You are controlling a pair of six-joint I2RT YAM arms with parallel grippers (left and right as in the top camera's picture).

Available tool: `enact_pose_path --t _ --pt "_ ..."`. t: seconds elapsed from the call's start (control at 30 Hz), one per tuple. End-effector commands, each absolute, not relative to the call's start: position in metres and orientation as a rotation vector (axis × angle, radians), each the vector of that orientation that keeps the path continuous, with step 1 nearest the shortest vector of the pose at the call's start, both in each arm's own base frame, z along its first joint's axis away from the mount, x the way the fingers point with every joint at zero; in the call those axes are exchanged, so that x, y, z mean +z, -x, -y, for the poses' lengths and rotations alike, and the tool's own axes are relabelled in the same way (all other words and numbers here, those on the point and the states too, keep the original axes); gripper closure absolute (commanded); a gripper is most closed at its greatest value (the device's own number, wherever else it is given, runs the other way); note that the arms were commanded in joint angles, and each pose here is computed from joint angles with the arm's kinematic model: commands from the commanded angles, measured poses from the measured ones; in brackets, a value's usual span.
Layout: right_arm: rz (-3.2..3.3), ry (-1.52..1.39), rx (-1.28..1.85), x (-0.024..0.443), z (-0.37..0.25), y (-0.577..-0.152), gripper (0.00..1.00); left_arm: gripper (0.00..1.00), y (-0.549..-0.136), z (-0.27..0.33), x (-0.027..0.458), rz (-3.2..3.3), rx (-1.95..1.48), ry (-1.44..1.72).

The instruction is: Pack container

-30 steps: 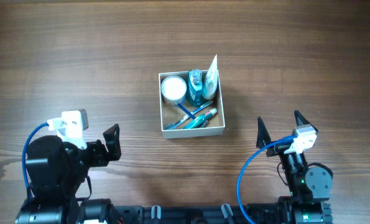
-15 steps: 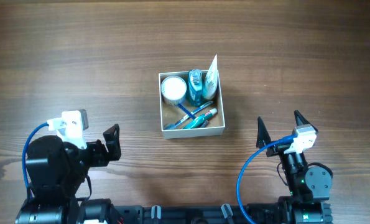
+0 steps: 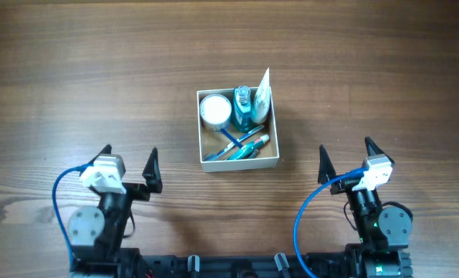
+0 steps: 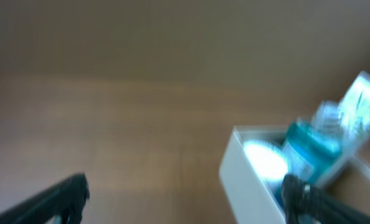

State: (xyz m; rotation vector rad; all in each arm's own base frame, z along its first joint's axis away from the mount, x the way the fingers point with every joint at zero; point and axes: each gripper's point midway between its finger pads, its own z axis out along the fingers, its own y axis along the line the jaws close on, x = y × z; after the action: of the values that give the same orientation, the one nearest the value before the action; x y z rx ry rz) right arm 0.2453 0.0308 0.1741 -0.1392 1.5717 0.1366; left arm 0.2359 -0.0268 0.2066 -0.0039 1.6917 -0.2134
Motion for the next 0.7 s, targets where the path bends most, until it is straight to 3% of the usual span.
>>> enact_pose_path --t 0.0,0.1,0.23,0.67 --pt "-1.569 0.16 0.149 0.174 -0.035 -0.245 0.0 0.0 -0.243 0.025 0.204 -1.53 -0.197 -0.003" --pt "-1.569 0.16 0.149 0.174 -0.035 -0.245 0.0 0.0 -0.243 0.025 0.201 -1.477 -0.196 -0.004" --pt "-1.569 0.16 0.149 0.174 -0.035 -0.245 0.0 0.0 -0.245 0.027 0.158 -1.644 -0.2 0.0" --pt "-1.569 0.16 0.149 0.174 -0.035 -0.245 0.0 0.0 -0.245 0.026 0.157 -1.648 -0.196 0.004"
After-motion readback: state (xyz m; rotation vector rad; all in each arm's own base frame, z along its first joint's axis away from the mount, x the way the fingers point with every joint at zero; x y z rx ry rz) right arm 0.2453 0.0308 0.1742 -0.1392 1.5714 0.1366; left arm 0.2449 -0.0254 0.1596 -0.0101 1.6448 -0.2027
